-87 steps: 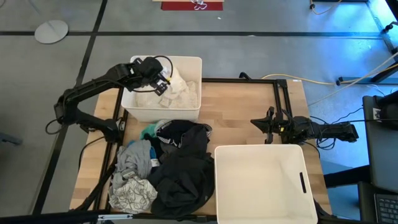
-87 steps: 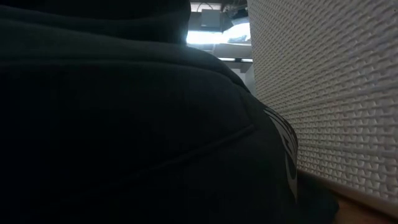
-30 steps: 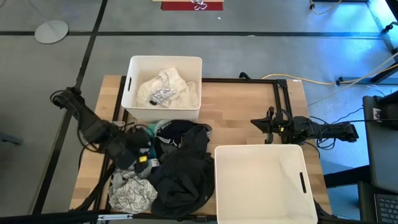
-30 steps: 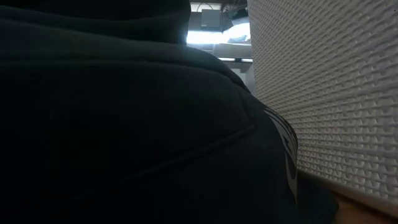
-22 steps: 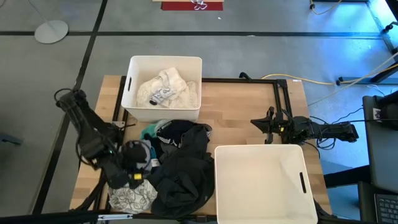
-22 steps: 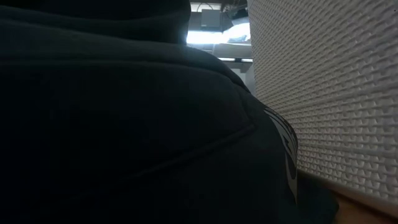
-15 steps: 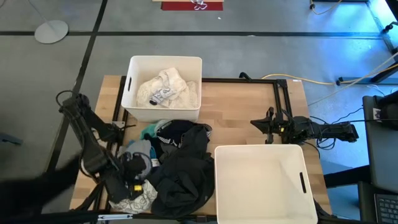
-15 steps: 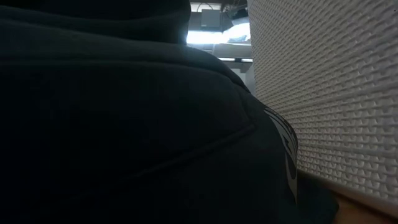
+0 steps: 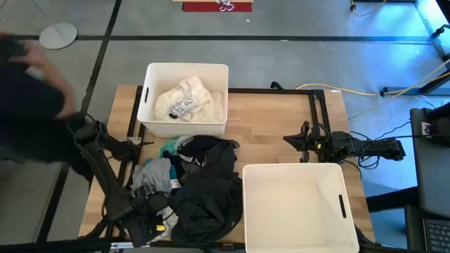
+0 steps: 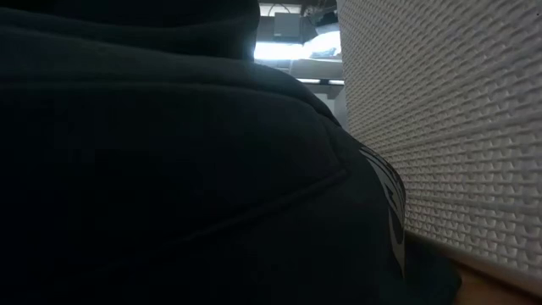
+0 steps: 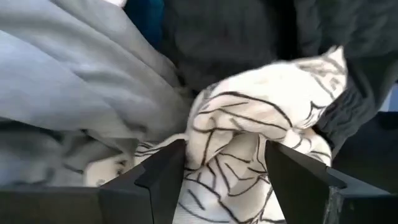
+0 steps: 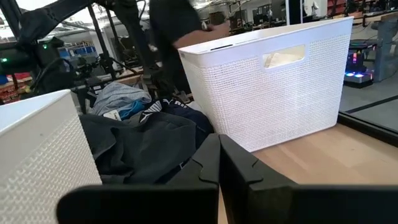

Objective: Sort clothes
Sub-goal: Put the striped shirt into the top left laundry bin

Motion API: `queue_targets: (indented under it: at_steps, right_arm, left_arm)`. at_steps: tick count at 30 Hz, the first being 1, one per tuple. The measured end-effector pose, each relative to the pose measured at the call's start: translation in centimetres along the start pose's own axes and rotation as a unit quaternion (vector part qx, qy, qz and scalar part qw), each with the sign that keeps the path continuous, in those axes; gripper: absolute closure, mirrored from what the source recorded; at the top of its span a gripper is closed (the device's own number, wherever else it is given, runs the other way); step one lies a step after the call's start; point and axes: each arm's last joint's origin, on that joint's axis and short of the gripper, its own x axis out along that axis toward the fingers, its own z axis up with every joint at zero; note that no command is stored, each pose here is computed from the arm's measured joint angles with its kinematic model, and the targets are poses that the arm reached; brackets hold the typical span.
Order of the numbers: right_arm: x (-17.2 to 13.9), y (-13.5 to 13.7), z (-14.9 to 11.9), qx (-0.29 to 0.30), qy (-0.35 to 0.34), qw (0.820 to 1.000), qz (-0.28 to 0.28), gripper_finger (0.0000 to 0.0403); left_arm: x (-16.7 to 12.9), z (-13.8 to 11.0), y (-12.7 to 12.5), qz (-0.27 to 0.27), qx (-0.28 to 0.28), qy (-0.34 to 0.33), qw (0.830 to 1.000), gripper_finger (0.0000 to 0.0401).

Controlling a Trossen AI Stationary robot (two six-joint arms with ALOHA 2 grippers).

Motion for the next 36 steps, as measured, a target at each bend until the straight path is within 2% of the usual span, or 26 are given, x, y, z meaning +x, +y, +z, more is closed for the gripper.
queue_targets:
  at_steps: [5,10,13,16,20,28,30,36]
  right_arm:
    - [0.0,0.0,0.0,0.000,0.001,1.000,0.001,0.0400]
    - [0.0,0.0,0.0,-0.001,0.002,1.000,0.001,0.0400]
    - [0.0,0.0,0.0,-0.001,0.003,1.000,0.001,0.0400]
    - [0.0,0.0,0.0,-0.001,0.003,1.000,0.000,0.0400]
    - [0.0,0.0,-0.1,-0.001,0.004,1.000,0.000,0.0400]
    - [0.0,0.0,0.0,-0.001,0.003,1.000,-0.001,0.0400]
    - [0.0,0.0,-0.1,-0.001,0.003,1.000,-0.001,0.0400]
    - [0.0,0.0,-0.1,-0.001,0.003,1.000,-0.001,0.0400]
  left_arm:
    - [0.8,-0.2,-1.0,-0.022,-0.006,0.008,1.000,0.0190]
    - [2.3,-0.8,-0.8,0.019,0.008,0.019,1.000,0.0190]
    - [3.9,-1.5,-0.6,0.016,0.024,0.059,0.998,0.0190]
    - [5.4,-2.1,-0.1,0.010,0.018,0.107,0.994,0.0195]
    - [6.4,-2.3,0.2,0.000,0.013,0.127,0.992,0.0238]
    - [6.4,-1.7,-0.1,-0.036,0.026,0.126,0.991,0.0382]
    - [6.0,-1.3,-0.2,-0.057,0.019,0.123,0.991,0.0389]
    - [4.1,-0.1,-0.1,-0.109,-0.001,0.104,0.989,0.0376]
